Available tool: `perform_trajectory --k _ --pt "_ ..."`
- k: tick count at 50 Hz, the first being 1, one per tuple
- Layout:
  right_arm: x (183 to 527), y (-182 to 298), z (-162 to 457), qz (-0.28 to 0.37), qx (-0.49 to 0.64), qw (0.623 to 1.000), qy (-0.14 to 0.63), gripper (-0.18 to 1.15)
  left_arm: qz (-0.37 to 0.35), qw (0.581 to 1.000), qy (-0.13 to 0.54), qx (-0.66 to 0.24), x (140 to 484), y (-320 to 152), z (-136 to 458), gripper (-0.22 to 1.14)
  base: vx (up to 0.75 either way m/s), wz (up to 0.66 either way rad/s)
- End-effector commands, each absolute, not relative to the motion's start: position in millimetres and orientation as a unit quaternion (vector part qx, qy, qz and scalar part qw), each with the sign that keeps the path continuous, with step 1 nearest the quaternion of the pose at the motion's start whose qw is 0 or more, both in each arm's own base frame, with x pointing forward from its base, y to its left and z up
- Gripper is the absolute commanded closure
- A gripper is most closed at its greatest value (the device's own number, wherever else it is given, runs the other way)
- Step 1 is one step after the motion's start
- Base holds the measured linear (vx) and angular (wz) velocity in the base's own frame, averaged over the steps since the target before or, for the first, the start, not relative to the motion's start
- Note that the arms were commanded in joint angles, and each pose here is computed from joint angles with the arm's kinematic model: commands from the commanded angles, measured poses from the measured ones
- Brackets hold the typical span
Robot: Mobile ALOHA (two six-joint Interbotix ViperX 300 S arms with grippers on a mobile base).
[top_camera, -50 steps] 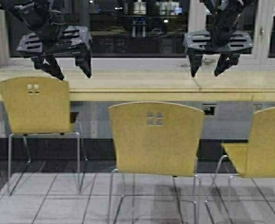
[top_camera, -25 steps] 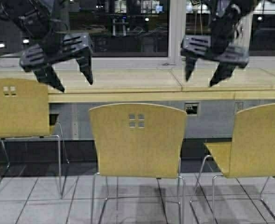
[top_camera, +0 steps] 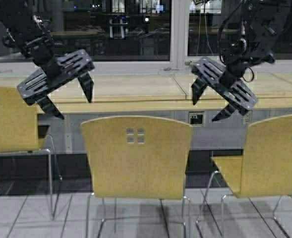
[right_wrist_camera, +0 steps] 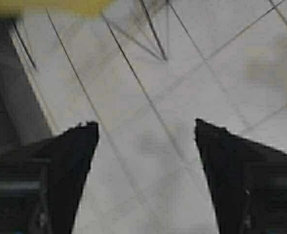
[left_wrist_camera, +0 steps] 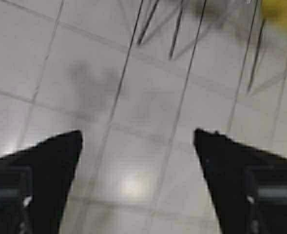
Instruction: Push the chairs under the table
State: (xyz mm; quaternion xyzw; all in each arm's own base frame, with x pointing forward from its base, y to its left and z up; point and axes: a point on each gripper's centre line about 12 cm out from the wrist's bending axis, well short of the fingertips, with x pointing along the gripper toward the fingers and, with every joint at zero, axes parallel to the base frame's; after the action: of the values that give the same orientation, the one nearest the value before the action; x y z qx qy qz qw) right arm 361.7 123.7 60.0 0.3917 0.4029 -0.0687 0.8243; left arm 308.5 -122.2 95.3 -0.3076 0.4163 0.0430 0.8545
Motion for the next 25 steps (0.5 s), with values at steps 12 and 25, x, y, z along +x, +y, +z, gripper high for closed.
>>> perform_trajectory --k 12,25 --pt "374.6 138.6 77.5 -0.112 0.502 0.780 0.355 0.03 0.147 0.779 0.329 -0.514 315.1 -128.3 98.4 -0.09 0.28 0.00" --pt "379.4 162.0 83.2 -0.094 0.502 0.774 0.375 0.03 0.159 0.760 0.317 -0.545 320.6 -133.5 94.6 -0.09 0.26 0.03"
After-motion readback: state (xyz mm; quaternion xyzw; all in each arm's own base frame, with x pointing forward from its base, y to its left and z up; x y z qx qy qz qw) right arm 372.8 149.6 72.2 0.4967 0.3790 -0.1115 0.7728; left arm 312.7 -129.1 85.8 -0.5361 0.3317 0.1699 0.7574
